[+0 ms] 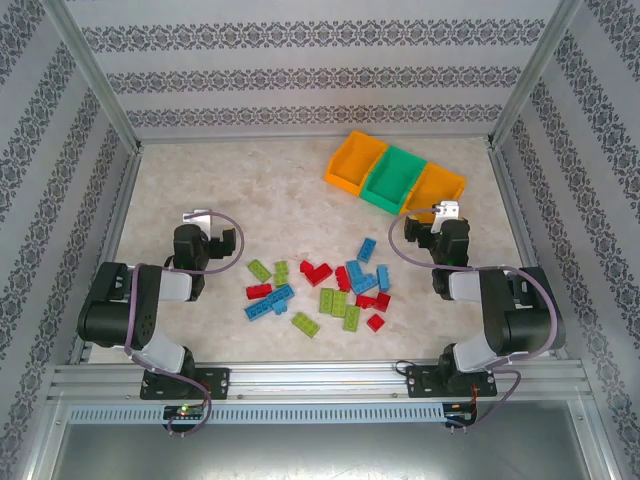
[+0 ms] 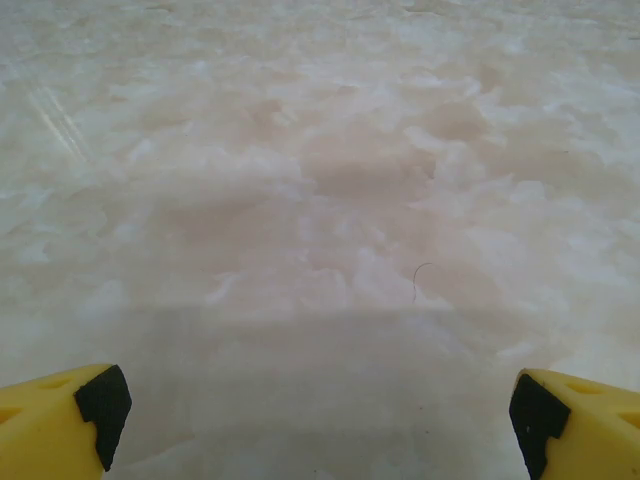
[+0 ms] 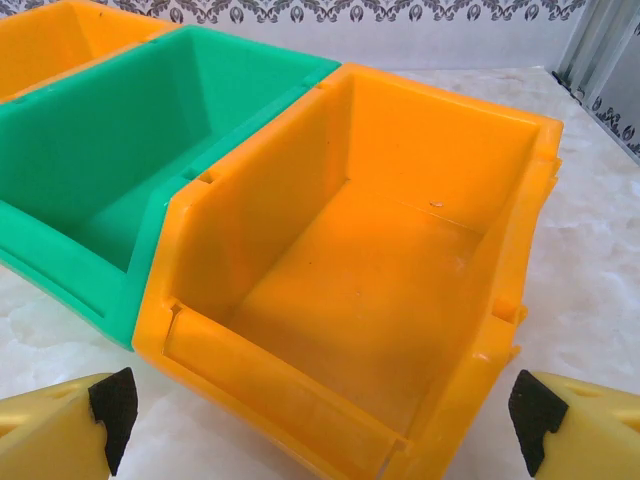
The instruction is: Sort the legos into containers by color
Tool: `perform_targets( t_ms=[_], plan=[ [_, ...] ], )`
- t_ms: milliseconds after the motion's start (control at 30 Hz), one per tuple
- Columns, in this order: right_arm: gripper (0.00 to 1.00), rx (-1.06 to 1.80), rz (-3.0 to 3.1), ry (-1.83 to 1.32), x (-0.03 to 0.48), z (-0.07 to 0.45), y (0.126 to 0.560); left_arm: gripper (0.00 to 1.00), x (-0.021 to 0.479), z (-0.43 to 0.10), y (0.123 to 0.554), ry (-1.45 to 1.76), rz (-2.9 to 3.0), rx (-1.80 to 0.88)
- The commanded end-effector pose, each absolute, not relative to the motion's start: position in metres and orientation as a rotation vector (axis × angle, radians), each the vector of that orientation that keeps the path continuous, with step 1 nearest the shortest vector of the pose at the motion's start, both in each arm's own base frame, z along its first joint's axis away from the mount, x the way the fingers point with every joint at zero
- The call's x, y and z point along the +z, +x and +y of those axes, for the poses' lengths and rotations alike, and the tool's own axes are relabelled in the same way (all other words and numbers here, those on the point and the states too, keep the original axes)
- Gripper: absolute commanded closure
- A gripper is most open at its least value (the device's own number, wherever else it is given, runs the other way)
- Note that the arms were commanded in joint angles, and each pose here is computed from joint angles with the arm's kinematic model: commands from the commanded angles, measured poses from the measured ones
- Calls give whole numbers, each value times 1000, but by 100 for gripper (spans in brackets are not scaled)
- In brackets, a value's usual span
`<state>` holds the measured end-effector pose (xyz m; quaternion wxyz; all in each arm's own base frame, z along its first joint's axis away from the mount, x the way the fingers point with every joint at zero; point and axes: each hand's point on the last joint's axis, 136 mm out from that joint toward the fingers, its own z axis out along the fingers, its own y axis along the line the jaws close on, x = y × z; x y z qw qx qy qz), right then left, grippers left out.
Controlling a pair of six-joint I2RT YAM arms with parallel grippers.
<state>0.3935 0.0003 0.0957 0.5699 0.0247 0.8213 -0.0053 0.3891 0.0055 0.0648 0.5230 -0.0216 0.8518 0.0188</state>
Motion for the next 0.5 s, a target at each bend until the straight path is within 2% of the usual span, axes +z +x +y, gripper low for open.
perform_targets(
  t_ms=[0,467],
  plan=[
    [2,-25,1889,46,106,-1,397,1,83,10,400,-42,1975,53],
    [2,-21,1890,47,106,-1,397,1,83,10,400,-41,1976,52]
  ],
)
